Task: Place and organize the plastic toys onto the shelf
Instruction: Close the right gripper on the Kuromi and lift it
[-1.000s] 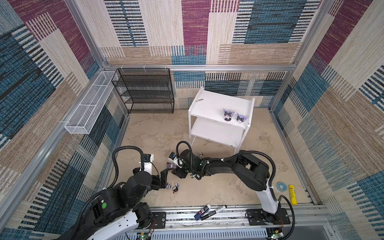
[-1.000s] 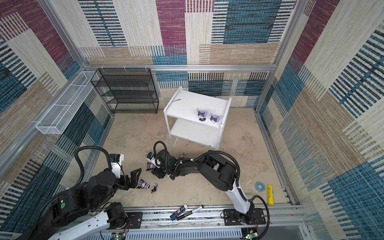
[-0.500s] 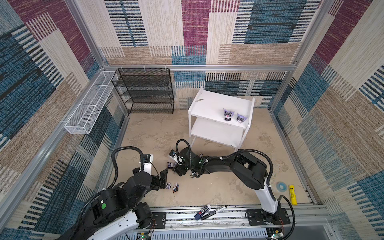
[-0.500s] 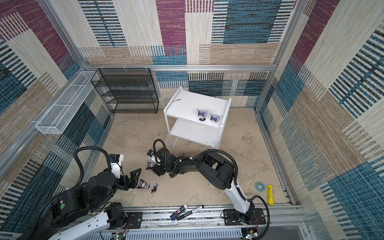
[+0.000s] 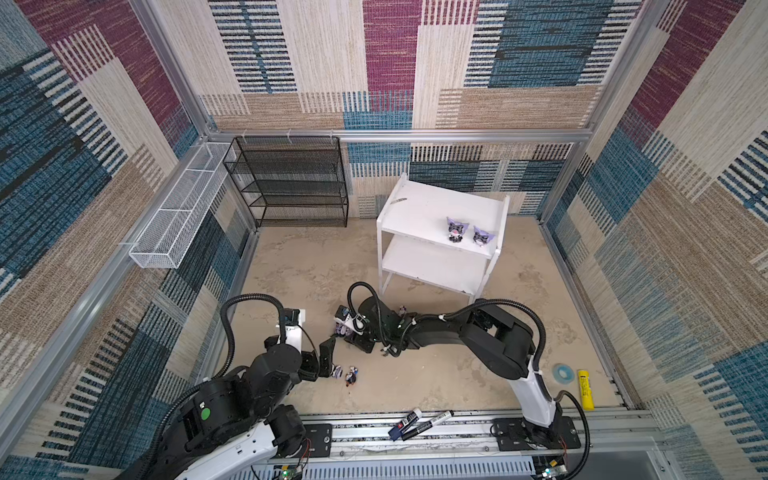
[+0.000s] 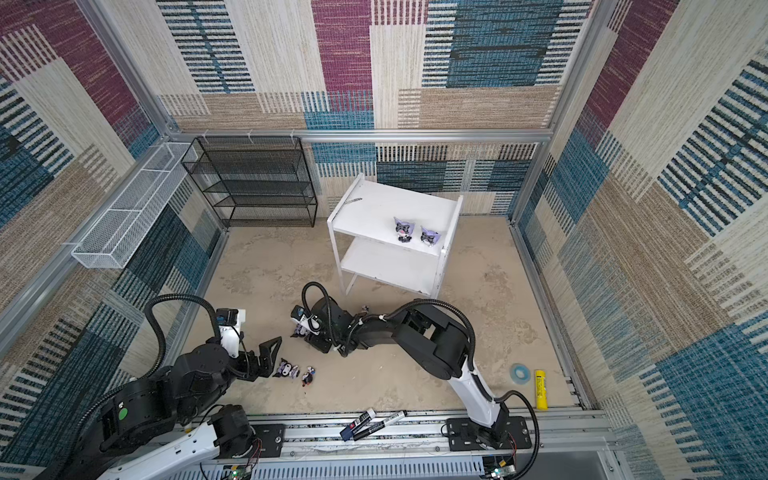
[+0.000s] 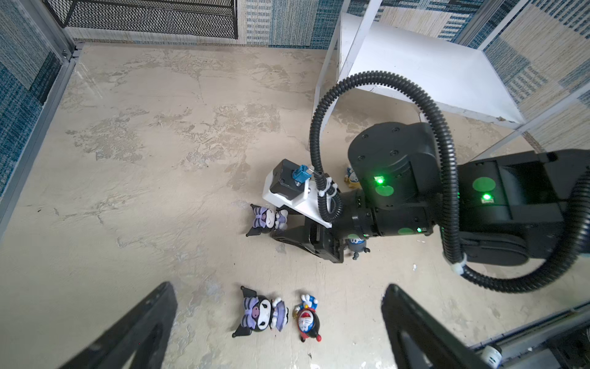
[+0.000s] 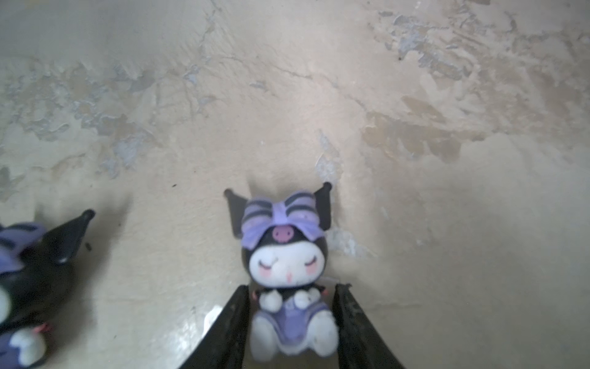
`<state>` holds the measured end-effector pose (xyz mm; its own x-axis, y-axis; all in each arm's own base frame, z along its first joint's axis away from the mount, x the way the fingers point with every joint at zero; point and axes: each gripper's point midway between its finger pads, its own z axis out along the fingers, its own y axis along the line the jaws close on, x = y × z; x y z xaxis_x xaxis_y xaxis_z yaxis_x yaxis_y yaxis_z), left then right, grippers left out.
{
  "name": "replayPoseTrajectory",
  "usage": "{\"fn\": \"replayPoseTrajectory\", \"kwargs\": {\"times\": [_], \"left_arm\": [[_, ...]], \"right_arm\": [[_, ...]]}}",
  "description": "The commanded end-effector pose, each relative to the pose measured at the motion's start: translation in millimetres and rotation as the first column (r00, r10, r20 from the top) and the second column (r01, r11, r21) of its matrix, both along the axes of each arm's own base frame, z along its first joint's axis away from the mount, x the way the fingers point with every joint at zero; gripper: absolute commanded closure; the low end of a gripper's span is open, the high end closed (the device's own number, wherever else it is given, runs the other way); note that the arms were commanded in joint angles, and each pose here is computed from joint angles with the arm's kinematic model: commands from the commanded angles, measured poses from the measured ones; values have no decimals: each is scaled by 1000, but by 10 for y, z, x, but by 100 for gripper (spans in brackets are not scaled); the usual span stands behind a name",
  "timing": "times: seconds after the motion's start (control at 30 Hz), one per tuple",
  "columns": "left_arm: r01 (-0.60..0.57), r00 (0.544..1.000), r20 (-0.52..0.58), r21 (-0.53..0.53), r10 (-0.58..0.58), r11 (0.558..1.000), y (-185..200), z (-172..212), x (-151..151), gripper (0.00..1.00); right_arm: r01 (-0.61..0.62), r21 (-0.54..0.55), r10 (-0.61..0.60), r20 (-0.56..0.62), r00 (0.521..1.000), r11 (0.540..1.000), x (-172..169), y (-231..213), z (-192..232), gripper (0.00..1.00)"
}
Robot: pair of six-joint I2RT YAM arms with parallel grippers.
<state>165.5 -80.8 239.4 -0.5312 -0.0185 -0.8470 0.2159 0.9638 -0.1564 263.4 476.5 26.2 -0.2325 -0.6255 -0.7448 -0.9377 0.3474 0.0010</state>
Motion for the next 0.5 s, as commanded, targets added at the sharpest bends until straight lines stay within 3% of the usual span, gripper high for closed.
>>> {"fn": "replayPoseTrajectory", "kwargs": {"times": [0.0,0.2,0.47], "left_arm": [[0,1000,21,-5,0,1000,-26,43,34,1],[20,1000,-4,1,-20,1000,-121,-32,53,1],[15,999,-35,-7,-15,1000,-195,-91,81,1]], "right_arm": [[32,53,-32,5,999,998,-51,-4,137,60],[87,190,-98,51,994,978,-214,-104,546,66],[198,272,-235,112,965,942,-185,-260,917,71]]}}
